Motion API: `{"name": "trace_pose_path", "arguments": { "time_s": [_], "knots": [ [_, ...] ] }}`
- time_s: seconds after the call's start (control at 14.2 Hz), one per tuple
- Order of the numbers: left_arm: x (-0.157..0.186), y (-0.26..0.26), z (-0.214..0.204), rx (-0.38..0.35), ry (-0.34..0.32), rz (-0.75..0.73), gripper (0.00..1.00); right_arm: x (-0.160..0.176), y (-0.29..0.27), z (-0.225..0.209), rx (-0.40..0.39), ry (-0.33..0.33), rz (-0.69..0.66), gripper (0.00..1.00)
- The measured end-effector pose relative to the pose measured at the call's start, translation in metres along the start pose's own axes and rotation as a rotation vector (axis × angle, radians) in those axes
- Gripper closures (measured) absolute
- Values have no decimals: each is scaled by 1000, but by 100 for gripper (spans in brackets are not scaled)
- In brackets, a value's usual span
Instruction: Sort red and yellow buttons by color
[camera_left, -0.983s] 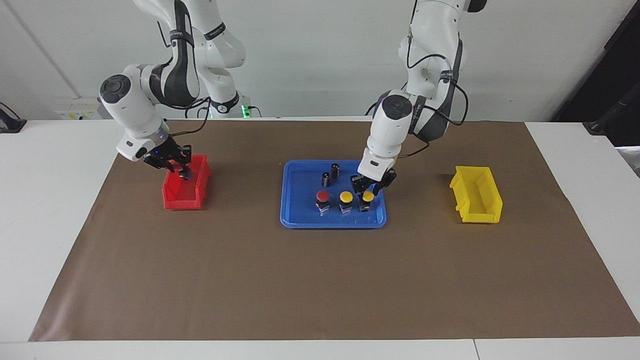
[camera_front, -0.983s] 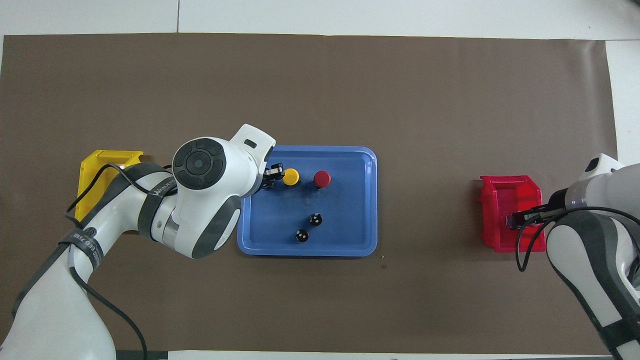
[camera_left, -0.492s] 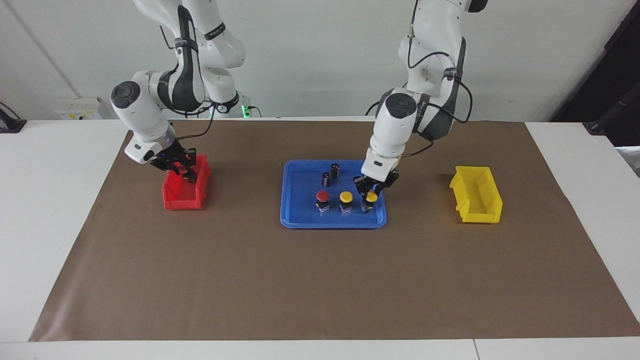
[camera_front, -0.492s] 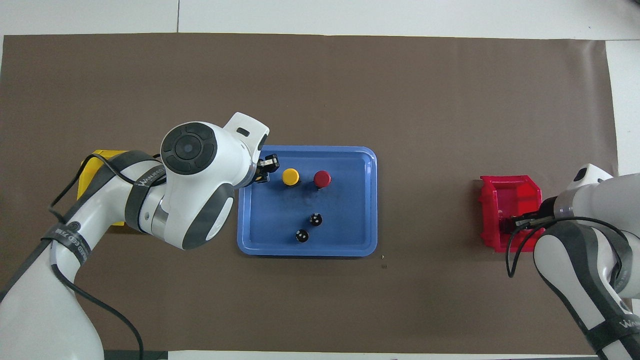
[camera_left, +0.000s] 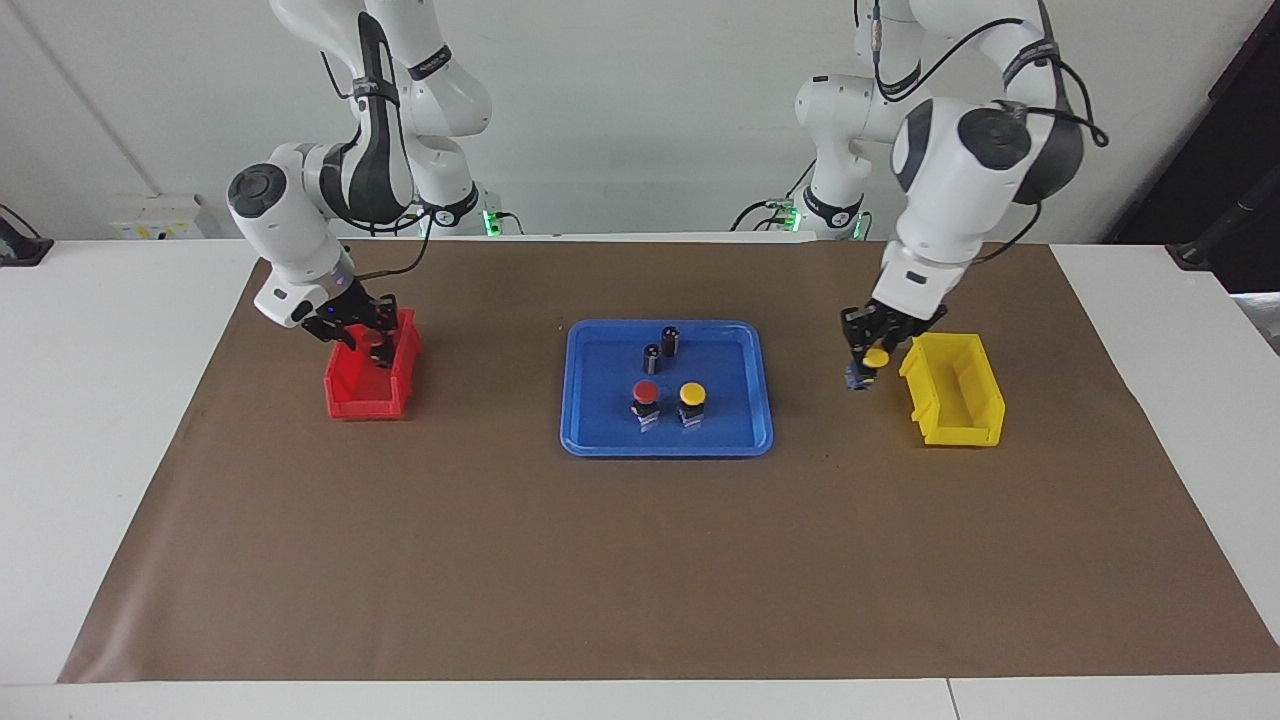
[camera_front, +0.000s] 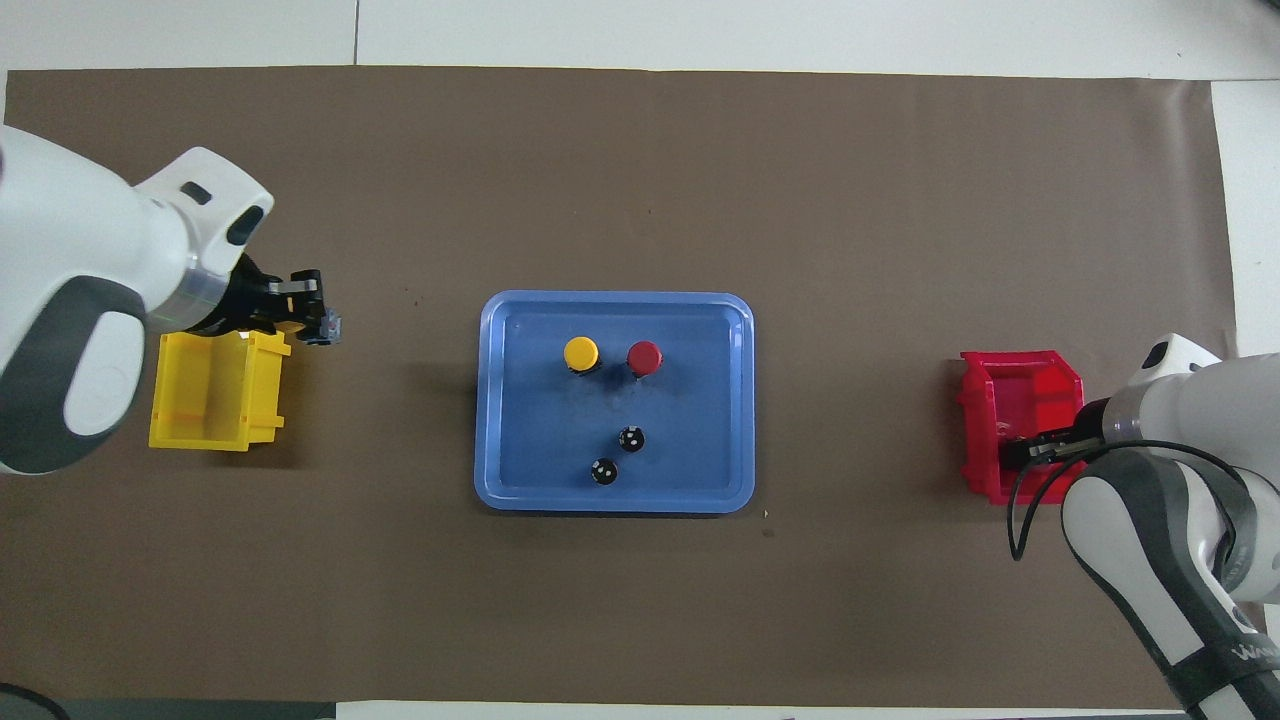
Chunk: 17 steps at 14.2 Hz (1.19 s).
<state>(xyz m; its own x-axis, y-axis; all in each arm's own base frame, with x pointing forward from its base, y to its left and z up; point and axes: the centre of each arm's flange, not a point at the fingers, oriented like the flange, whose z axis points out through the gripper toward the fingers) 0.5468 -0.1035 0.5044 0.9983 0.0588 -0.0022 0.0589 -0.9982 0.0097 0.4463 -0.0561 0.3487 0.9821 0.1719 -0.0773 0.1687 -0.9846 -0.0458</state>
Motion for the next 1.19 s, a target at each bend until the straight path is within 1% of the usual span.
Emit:
{"name": "trace_pose_path", "arguments": {
  "time_s": [0.14, 0.28, 0.35, 0.49, 0.56, 0.63, 0.7, 0.77, 0.84, 0.98, 1.05, 1.12, 1.19],
  "knots": [
    [7, -52, 4, 2, -13, 39, 59, 8, -1, -18, 0, -7, -8, 38],
    [9, -91, 11, 1, -28, 70, 59, 23, -10, -52, -1, -13, -23, 38],
    [8, -104, 16, 0, -36, 74, 59, 33, -20, -74, -5, -10, -16, 38],
    [4, -115, 32, 0, -44, 76, 59, 54, -53, -113, -15, 10, -4, 38],
    [1, -115, 42, 0, -45, 76, 59, 67, -83, -132, -20, 21, 11, 37],
    [-3, -115, 52, 0, -54, 76, 59, 83, -120, -149, -24, 42, 40, 35],
    [-7, -116, 62, 0, -65, 80, 59, 98, -163, -164, -25, 71, 70, 35],
    [-12, -116, 71, 0, -78, 84, 59, 112, -207, -175, -21, 99, 92, 32],
    [-17, -117, 78, 0, -83, 86, 59, 124, -251, -181, -13, 121, 117, 32],
    [-26, -119, 92, 0, -75, 85, 59, 146, -325, -169, 8, 154, 167, 30],
    [-30, -120, 99, 0, -74, 82, 59, 155, -354, -152, 19, 171, 172, 28],
    [-33, -122, 105, -1, -75, 79, 59, 163, -377, -127, 25, 179, 170, 26],
    [-36, -125, 112, -1, -74, 76, 59, 170, -391, -102, 24, 178, 168, 26]
  ]
}}
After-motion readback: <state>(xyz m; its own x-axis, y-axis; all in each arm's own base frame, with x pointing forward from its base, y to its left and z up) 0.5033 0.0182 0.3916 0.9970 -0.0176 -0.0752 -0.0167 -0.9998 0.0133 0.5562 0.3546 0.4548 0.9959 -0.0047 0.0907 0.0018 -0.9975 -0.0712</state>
